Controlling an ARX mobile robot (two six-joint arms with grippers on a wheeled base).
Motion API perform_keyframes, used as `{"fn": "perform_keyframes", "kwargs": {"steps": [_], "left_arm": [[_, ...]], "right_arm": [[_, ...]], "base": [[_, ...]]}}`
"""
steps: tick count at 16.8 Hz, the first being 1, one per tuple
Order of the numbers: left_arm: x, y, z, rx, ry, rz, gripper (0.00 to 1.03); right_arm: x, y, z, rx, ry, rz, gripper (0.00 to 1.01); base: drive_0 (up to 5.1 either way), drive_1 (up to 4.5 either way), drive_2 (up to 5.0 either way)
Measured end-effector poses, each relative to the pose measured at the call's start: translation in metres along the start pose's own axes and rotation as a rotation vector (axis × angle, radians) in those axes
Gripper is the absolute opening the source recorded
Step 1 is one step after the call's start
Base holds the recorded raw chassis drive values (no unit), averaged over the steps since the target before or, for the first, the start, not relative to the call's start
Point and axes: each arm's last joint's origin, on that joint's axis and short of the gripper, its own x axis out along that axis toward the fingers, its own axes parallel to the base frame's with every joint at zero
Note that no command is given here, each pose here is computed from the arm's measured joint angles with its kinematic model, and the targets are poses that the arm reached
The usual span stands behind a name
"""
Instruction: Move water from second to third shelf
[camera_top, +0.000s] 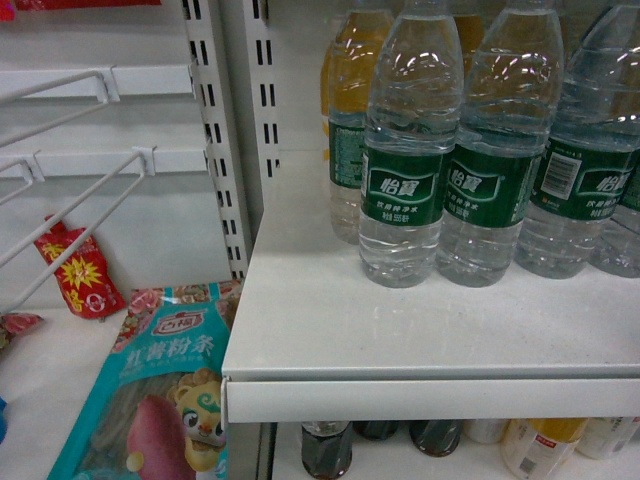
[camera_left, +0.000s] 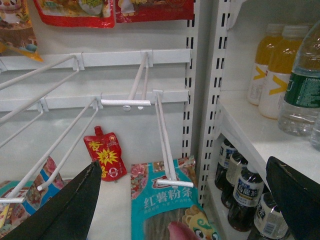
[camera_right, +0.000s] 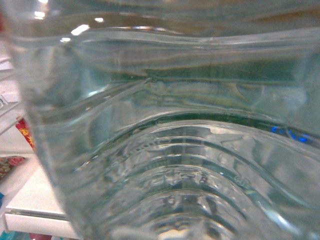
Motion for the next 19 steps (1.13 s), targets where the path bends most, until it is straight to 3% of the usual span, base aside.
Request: {"fn": "perform_keyframes", "kwargs": {"steps": [3,6,7,8,11,19], "left_arm": [[0.0,0.0,0.0,0.0,0.0,0.0,0.98],[0.0,0.0,0.0,0.0,0.0,0.0,0.98],[0.0,0.0,0.0,0.0,0.0,0.0,0.98],[0.0,0.0,0.0,0.0,0.0,0.0,0.98],[0.0,0.0,0.0,0.0,0.0,0.0,0.98],[0.0,0.0,0.0,0.0,0.0,0.0,0.98]], "right_arm": [[0.026,0.005,-0.01,-0.006,0.094,-0.035,0.41],[0.057,0.006,-0.003,-0.016,0.078,-0.063,0.41],[0.073,0.006,-0.012,-0.019,0.148,-0.083,0.41],[0.085,0.013,-0.011,-0.037,0.144,-0.067,0.41],[0.097,0.016,-0.011,-0.054,0.145,-0.084,0.41],[0.109,0.016,-0.011,-0.057,0.159,-0.093,0.41]], "base": [[0.0,0.0,0.0],[0.0,0.0,0.0],[0.0,0.0,0.0],[0.0,0.0,0.0],[0.0,0.0,0.0],[0.0,0.0,0.0]]}}
